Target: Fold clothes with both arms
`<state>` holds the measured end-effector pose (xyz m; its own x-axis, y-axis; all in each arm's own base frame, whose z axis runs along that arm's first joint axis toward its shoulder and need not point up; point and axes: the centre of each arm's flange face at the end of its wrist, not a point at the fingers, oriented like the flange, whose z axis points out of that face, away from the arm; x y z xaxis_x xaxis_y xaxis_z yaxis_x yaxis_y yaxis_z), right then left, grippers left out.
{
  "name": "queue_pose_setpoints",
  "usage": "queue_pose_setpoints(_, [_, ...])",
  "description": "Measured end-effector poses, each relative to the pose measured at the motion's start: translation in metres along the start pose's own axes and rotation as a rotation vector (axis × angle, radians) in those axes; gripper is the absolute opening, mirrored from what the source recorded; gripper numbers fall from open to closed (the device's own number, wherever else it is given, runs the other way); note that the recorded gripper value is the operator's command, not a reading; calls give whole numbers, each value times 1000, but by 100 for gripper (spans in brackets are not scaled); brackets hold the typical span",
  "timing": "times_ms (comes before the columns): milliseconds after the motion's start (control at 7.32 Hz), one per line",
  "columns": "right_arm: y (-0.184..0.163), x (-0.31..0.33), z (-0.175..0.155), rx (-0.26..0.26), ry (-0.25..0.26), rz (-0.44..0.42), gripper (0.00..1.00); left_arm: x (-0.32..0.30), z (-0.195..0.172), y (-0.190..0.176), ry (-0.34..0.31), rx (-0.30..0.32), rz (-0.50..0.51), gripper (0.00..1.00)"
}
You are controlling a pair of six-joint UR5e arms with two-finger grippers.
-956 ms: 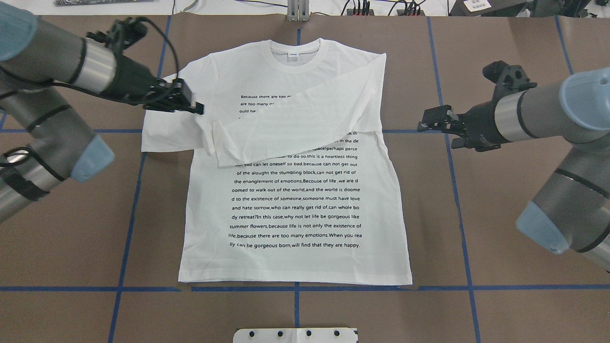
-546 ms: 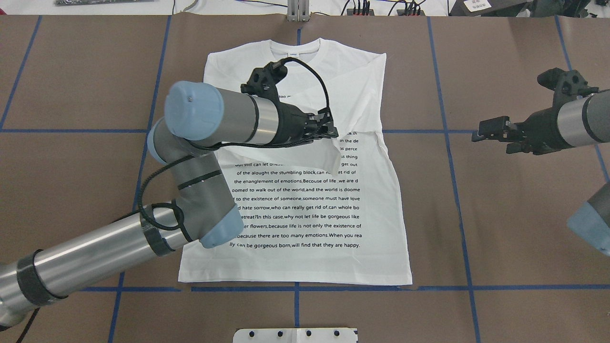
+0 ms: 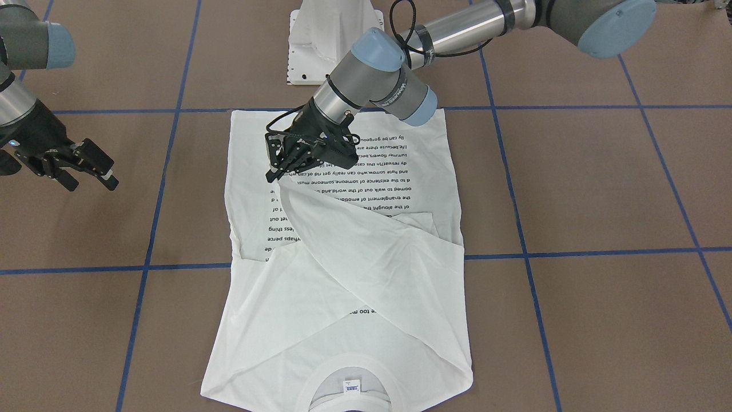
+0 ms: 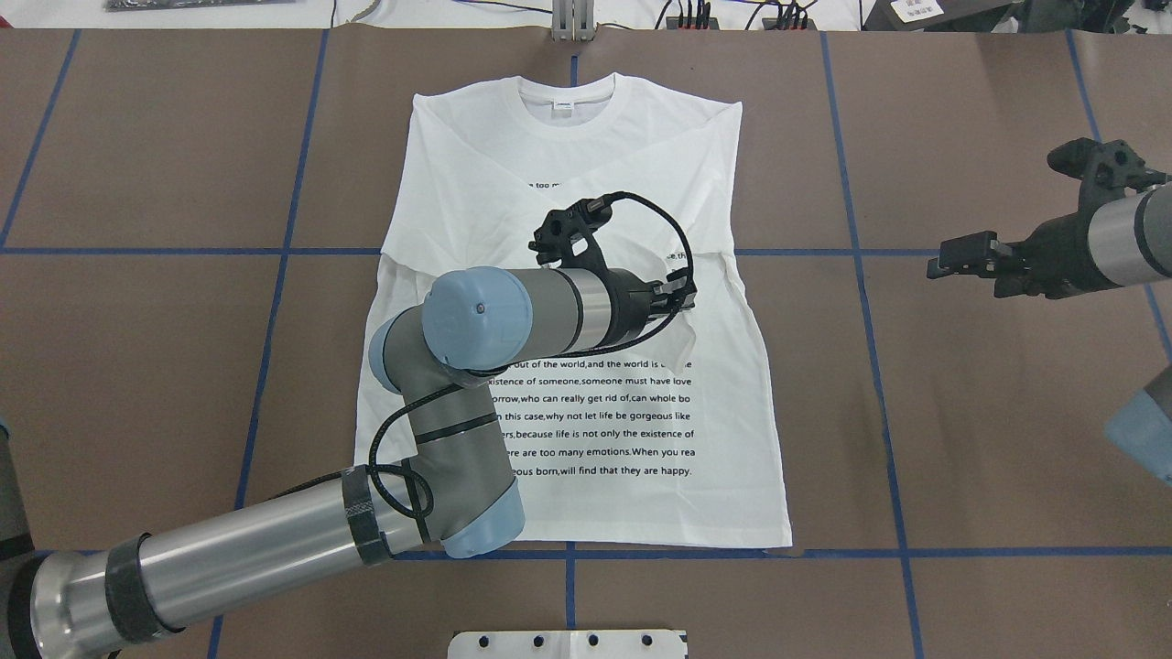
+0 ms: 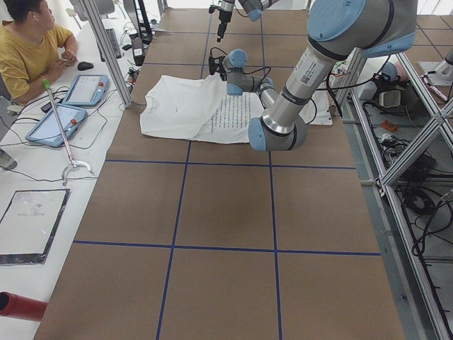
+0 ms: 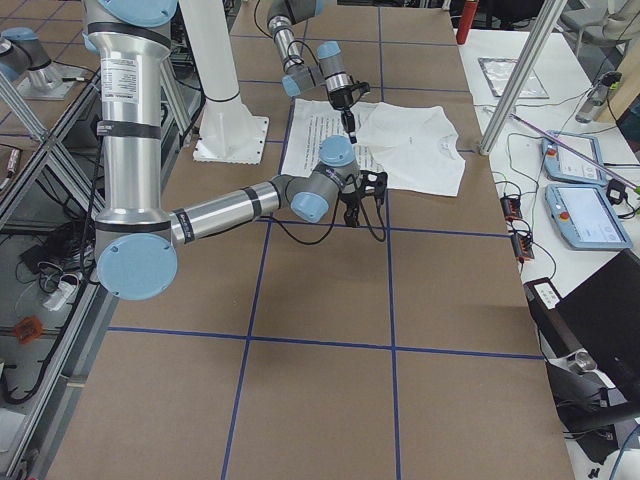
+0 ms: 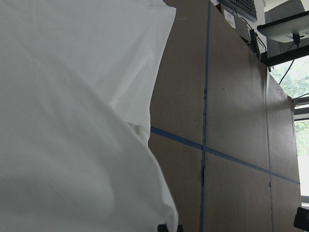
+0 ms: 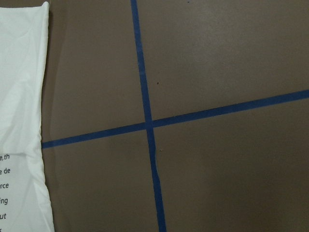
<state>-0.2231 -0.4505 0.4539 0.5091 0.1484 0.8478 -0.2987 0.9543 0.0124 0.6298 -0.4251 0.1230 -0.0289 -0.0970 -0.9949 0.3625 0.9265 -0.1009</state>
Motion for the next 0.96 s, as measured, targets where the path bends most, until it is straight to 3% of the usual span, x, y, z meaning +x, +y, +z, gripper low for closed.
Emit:
queue_pose_setpoints(137, [-1, -1, 1, 0, -1, -1, 99, 3, 8, 3, -6, 11, 0, 72])
queue_pose_setpoints(410, [-1, -5, 1, 0, -6, 4, 100, 16, 20, 4, -9, 25, -6, 91])
queue_pose_setpoints(819, [25, -32, 11, -32, -78, 59, 100, 19, 6, 2, 6, 35, -11, 90])
queue_pose_setpoints(956, [47, -48, 21, -51, -106, 88, 100, -4, -16, -1, -6, 36, 8, 95])
